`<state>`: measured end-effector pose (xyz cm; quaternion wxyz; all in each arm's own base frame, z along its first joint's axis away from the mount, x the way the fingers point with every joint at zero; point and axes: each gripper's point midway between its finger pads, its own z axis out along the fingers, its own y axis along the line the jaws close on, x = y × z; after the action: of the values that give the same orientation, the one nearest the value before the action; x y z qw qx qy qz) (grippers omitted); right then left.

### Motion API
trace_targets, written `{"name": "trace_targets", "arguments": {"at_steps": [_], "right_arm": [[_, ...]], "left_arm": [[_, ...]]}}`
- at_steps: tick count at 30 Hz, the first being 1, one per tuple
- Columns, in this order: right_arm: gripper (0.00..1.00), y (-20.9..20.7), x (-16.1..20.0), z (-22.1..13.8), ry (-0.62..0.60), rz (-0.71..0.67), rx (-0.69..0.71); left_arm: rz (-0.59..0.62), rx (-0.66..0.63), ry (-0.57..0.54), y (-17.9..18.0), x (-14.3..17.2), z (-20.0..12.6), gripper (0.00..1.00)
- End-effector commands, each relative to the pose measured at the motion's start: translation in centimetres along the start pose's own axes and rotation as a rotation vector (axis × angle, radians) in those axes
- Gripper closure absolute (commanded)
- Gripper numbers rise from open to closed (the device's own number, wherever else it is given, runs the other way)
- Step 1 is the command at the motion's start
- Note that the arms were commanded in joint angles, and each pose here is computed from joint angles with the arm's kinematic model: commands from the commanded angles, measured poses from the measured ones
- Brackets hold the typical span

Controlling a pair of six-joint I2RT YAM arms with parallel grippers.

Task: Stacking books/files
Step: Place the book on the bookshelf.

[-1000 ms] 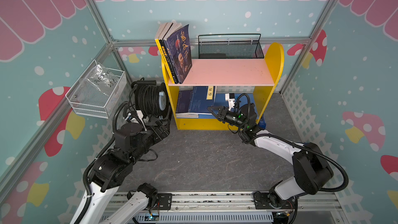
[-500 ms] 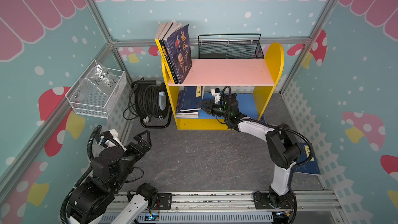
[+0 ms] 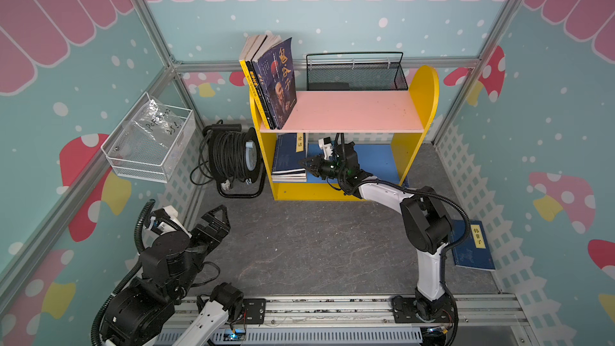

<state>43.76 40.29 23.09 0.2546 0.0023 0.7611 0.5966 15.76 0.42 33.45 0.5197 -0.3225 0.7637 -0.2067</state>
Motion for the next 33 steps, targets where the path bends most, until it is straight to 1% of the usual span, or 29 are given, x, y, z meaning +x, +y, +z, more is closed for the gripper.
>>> {"name": "trace_targets", "arguments": {"at_steps": [1,13,18,33], "right_arm": [[1.00,-0.3,0.4,0.6,0.007,0.002,0.025],[1.00,-0.3,1.4,0.8,0.024,0.013,0.030],[1.00,-0.3,1.8,0.0,0.020,0.013,0.040],[1.00,-0.3,1.9,0.2,0.031,0.015,0.038]], "left_arm": [[-0.001,-0.047,-0.017,1.1,-0.1,0.1,0.01],[-0.012,-0.048,-0.018,1.4,0.1,-0.1,0.01],[-0.029,-0.048,-0.016,1.8,0.4,-0.1,0.01],[-0.048,-0.043,-0.005,1.9,0.7,0.0,0.01]]}}
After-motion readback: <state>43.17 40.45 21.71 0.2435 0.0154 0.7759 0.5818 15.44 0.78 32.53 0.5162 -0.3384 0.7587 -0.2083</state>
